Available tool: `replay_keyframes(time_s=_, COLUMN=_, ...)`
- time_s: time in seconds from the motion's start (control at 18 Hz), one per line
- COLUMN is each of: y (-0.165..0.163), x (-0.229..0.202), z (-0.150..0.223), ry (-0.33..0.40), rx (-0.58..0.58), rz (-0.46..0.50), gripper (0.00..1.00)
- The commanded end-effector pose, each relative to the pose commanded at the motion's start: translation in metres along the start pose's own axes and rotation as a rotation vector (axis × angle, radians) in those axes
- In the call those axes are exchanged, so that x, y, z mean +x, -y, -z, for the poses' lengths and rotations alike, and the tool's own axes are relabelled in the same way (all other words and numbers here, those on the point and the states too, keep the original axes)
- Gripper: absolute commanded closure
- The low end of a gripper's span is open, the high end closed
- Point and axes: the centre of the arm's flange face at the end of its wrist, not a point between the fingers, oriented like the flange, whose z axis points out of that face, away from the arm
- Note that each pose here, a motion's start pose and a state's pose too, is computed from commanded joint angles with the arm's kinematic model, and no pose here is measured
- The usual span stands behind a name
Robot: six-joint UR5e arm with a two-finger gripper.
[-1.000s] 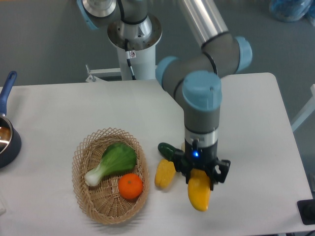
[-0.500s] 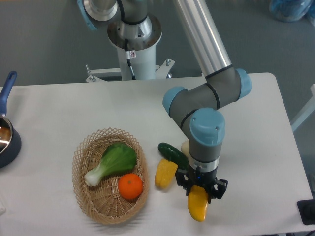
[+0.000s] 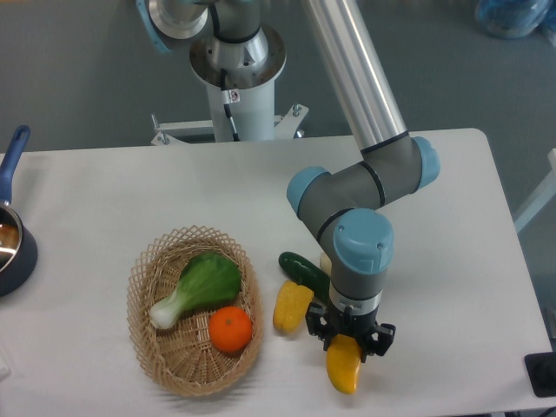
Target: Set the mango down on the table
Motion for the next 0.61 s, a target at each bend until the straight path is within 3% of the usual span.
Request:
replay_keyframes(time_s=0.11, y=0.000, x=0.000, z=0.000, ry=0.001, rx=0.001, rz=-0.006, gripper=0.28)
replay_keyframes(time_s=0.22, y=0.001, x=-0.001, z=0.000, ry=0.003, rx=0.001, rz=-0.006, gripper=0.23)
replay_keyframes(time_s=0.28, y=0.001, x=-0.002, z=0.001, ry=0.006, rx=0.003, rz=-0.005, gripper=0.17)
replay_keyframes(time_s=0.33, y=0.003, x=-0.003, z=0.002, ry=0.009, rx=0.006, rz=-0.013, gripper=0.04)
replay_keyframes(time_s=0.61, y=0.010, x=-0.010, z=0.015, ry=0.031, rx=0.025, rz=-0.019, gripper=0.00)
